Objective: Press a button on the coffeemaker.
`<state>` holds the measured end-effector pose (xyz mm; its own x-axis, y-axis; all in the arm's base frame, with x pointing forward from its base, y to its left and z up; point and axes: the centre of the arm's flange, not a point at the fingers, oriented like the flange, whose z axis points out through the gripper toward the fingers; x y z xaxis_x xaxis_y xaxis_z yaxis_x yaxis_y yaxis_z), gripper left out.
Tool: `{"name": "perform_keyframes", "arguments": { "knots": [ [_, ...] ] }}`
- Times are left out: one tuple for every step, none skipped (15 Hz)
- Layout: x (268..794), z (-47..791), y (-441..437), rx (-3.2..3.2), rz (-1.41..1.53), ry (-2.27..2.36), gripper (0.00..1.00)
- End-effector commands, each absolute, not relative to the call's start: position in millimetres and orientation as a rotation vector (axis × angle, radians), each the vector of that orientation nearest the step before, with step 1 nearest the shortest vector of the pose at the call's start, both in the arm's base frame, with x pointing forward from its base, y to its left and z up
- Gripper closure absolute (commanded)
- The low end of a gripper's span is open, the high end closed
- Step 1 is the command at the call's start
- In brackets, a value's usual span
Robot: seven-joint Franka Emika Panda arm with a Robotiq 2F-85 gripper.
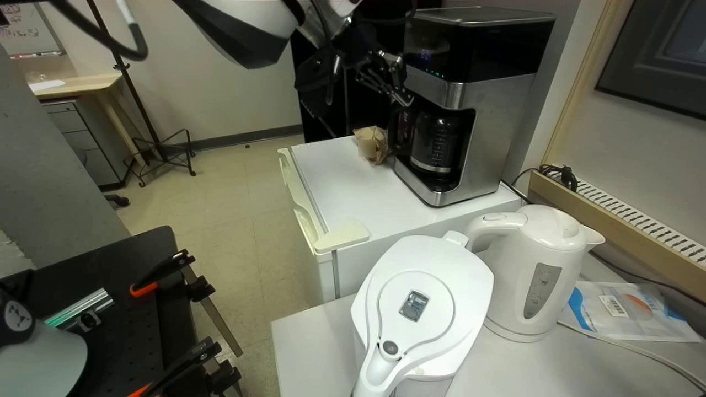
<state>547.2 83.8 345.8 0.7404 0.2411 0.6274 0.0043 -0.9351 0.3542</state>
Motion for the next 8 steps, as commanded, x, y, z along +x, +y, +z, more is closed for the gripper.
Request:
{"name": "perform_keyframes", "arguments": {
  "knots": [
    [510, 334, 94, 2.545, 1.059, 0.233, 1.00],
    [503, 332, 96, 2.532, 1.071, 0.249, 1.00],
    [497, 330, 97, 2.522, 1.084, 0.264, 1.00],
    [491, 329, 98, 2.511, 1.093, 0.275, 1.00],
    [486, 328, 99, 2.501, 1.105, 0.286, 1.00],
    [481, 327, 100, 2.491, 1.113, 0.295, 1.00],
    [476, 326, 101, 2.483, 1.121, 0.302, 1.00],
    [472, 325, 101, 2.475, 1.130, 0.312, 1.00]
  ]
}}
